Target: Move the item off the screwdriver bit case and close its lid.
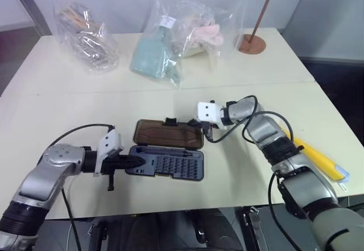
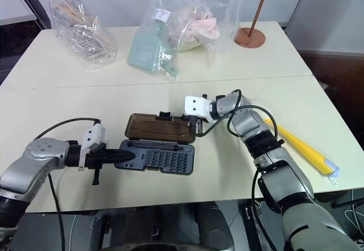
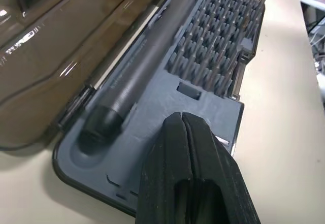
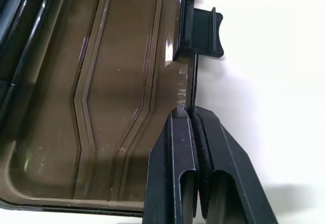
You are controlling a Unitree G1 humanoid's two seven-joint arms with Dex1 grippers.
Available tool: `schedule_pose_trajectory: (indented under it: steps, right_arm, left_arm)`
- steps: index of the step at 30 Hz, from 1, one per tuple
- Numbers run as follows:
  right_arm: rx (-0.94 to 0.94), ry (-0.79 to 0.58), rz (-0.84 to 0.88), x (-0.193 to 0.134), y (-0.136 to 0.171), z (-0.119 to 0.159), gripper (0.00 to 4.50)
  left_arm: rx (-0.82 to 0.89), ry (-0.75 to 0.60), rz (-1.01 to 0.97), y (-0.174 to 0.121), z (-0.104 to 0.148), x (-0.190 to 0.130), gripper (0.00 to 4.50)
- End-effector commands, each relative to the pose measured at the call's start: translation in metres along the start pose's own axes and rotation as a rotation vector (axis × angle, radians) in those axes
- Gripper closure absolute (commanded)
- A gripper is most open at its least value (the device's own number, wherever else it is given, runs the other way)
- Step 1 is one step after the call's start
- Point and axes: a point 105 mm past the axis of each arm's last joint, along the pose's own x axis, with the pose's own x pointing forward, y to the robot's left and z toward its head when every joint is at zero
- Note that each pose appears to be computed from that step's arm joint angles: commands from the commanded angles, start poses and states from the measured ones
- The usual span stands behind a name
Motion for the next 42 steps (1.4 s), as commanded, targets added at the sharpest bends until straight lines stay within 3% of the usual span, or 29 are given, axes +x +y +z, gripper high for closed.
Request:
schedule_pose_trajectory:
  steps: [1,9,16,22,25,27,30,33,42]
  right_arm:
    - [-0.121,-0.054,-0.062,-0.014,-0.005,0.028,4.48]
    - [-0.177,-0.075,-0.21,-0.047,0.002,0.057,4.48]
    - [-0.171,-0.072,-0.216,-0.048,0.015,0.062,4.48]
    - [-0.173,-0.062,-0.214,-0.047,0.016,0.059,4.48]
    - [-0.178,-0.059,-0.211,-0.047,0.018,0.057,4.48]
    - [-0.182,-0.059,-0.208,-0.047,0.019,0.057,4.48]
    - [-0.191,-0.059,-0.205,-0.046,0.02,0.057,4.48]
    - [-0.197,-0.065,-0.208,-0.047,0.021,0.058,4.48]
    - [-0.214,-0.073,-0.22,-0.049,0.02,0.062,4.48]
  left_arm:
    - [-0.056,0.072,0.007,-0.003,-0.024,0.005,4.5]
    - [-0.064,0.072,0.003,-0.006,-0.026,0.005,4.5]
    - [-0.074,0.024,-0.009,-0.008,-0.013,0.007,4.5]
    - [-0.154,-0.176,-0.083,-0.011,0.045,-0.012,4.5]
    - [-0.251,-0.439,-0.033,0.015,0.096,-0.039,4.5]
    - [-0.284,-0.517,0.07,0.04,0.107,-0.051,4.5]
    - [-0.307,-0.542,0.308,0.083,0.105,-0.062,4.5]
    - [-0.285,-0.448,0.474,0.113,0.086,-0.061,4.5]
    - [-0.086,-0.127,0.409,0.123,0.033,0.0,4.5]
